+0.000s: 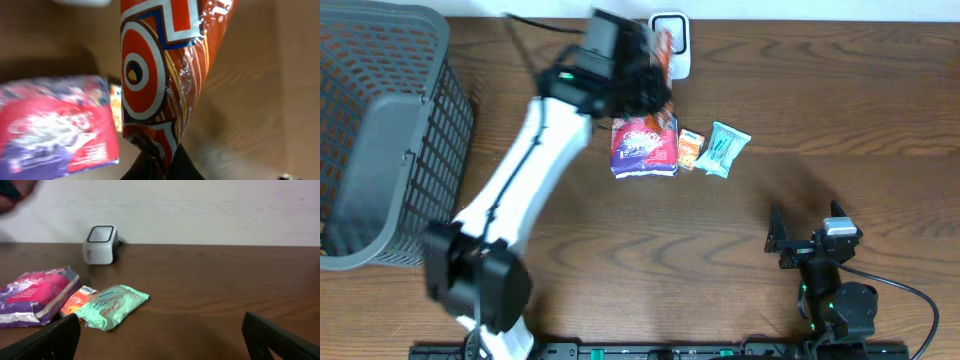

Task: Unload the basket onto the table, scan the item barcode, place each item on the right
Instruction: 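Carry the red Top bar and place it between the packages, then move the right gripper forward toward the green wipes pack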

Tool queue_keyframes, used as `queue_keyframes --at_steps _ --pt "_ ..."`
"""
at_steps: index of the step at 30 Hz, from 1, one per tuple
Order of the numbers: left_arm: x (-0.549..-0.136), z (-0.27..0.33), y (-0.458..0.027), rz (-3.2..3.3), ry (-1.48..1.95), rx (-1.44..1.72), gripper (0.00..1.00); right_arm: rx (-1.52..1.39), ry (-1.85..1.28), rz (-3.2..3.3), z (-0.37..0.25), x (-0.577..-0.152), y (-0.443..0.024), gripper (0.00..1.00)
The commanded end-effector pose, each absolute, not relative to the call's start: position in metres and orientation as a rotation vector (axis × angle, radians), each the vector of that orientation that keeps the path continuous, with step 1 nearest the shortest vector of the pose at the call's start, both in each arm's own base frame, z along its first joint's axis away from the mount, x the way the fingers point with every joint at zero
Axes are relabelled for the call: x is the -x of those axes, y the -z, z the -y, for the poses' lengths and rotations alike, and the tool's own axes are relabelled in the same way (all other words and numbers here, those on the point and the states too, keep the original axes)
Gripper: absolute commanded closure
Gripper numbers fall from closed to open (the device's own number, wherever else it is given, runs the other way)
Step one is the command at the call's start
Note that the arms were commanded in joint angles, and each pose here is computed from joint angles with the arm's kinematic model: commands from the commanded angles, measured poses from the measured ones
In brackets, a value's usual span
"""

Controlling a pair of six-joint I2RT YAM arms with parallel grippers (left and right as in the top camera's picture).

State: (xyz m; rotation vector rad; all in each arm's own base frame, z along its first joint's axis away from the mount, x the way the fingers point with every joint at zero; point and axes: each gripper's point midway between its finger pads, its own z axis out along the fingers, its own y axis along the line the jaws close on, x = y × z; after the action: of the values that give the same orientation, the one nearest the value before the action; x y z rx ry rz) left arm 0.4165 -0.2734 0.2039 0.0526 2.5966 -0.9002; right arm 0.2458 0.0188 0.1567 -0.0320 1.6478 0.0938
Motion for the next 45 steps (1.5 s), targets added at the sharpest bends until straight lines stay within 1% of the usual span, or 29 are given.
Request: queue_keyframes --at_steps 1,6,8,9,10,11,16,17,18,23,26,29,31,33,36,42,45 --pt "-0.411 0.29 -0.179 -2.646 0.84 -0.056 0.92 0.023 -0.096 -1.65 -0.018 -0.246 -0.156 0.01" --pt "-0.398 0.313 -0.149 -2.72 0.82 -0.114 0.91 0.023 -0.096 -1.65 -0.018 -0.246 -0.156 0.01" --pt "-0.395 0.317 -0.144 -2.732 0.818 -0.126 0.77 0.023 -0.096 -1.65 -0.018 -0.246 -0.156 0.01" --pt "-0.394 0.318 -0.144 -2.733 0.818 -0.128 0.64 0.023 -0.096 -1.65 -0.018 -0.246 -0.156 0.01" --pt "-0.394 0.317 -0.144 -2.733 0.818 -0.128 0.54 0.023 -0.096 -1.65 -0.018 -0.246 -0.156 0.01" --pt "-0.394 0.317 -0.144 -2.733 0.818 -0.128 0.52 0.023 -0.096 -1.65 -0.018 -0.246 -0.156 0.01" --pt "-0.396 0.312 -0.144 -2.736 0.813 -0.112 0.5 0.023 -0.096 -1.65 -0.018 -0.246 -0.156 0.01" --pt "-0.398 0.308 -0.145 -2.737 0.81 -0.101 0.46 0.023 -0.096 -1.65 -0.018 -0.246 -0.156 0.01" --pt "-0.399 0.304 -0.147 -2.737 0.808 -0.089 0.45 0.023 -0.096 -1.65 -0.018 -0.246 -0.156 0.01" --pt "-0.411 0.269 -0.163 -2.715 0.778 -0.029 0.37 0.023 -0.096 -1.65 -0.018 -0.246 -0.156 0.01" --pt "-0.419 0.238 -0.172 -2.71 0.756 0.06 0.3 0.023 -0.096 -1.65 -0.018 -0.246 -0.156 0.01" --pt "-0.42 0.206 -0.169 -2.747 0.71 0.126 0.21 0.023 -0.096 -1.65 -0.018 -0.246 -0.156 0.01" --pt "-0.415 0.18 -0.159 -2.808 0.647 0.208 0.17 0.023 -0.096 -1.65 -0.018 -0.246 -0.156 0.01" --pt "-0.409 0.152 -0.15 -2.86 0.529 0.295 0.0 0.023 -0.096 -1.65 -0.018 -0.246 -0.156 0.01" --pt "-0.401 0.113 -0.14 -2.91 0.342 0.4 0.02 0.023 -0.096 -1.65 -0.018 -0.246 -0.156 0.01" --pt "-0.392 0.085 -0.136 -2.947 0.243 0.485 0.02 0.023 -0.096 -1.65 -0.018 -0.246 -0.156 0.01" --pt "-0.392 0.06 -0.134 -2.925 0.048 0.51 0.02 0.023 -0.096 -1.65 -0.018 -0.246 -0.156 0.01"
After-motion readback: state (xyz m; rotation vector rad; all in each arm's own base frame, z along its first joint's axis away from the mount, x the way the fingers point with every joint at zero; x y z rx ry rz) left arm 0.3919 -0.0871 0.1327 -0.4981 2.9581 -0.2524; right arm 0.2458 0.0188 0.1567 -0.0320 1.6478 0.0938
